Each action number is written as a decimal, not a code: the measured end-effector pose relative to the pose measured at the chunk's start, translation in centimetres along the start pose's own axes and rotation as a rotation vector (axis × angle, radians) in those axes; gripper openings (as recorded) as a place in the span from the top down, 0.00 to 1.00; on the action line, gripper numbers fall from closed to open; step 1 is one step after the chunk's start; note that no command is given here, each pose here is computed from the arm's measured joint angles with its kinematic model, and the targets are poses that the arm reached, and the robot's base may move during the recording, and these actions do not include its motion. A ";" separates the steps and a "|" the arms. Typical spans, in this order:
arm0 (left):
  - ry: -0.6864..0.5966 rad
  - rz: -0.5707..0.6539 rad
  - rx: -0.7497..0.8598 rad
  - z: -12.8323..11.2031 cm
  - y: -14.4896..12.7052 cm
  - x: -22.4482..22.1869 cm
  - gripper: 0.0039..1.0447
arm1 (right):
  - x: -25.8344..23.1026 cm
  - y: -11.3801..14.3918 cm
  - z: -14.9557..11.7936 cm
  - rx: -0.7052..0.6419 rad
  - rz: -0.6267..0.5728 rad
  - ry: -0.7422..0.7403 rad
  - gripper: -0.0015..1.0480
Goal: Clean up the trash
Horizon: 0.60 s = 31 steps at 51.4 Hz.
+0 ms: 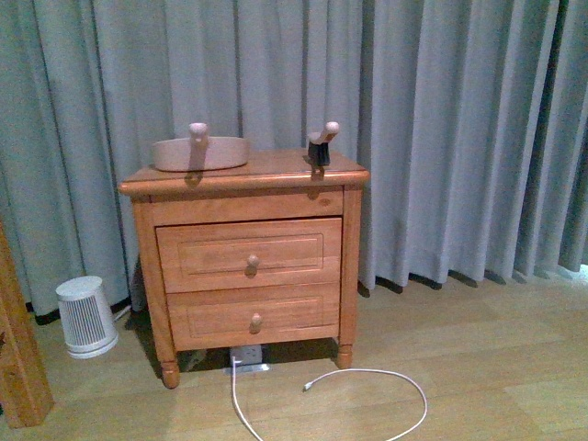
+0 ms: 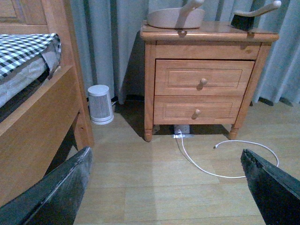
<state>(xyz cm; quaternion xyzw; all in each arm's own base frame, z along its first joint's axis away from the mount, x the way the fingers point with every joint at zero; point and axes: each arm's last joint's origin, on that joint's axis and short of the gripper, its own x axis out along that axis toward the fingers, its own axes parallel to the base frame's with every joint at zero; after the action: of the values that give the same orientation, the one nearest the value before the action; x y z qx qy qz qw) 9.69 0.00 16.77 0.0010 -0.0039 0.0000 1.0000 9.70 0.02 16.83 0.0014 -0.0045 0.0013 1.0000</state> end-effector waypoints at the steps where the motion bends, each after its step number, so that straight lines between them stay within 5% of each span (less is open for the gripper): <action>1: 0.000 0.000 0.000 0.0 0.0 0.0 0.07 | 0.0 0.0 0.0 0.000 0.000 0.000 0.07; 31: 0.000 0.000 0.000 0.0 0.0 0.0 0.07 | 0.0 0.0 0.0 0.000 0.000 0.000 0.07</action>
<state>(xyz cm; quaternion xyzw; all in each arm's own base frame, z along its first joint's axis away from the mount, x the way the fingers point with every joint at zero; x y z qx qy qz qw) 9.69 0.00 16.77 0.0010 -0.0039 0.0000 1.0000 9.70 0.02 16.83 0.0014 -0.0045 0.0015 1.0000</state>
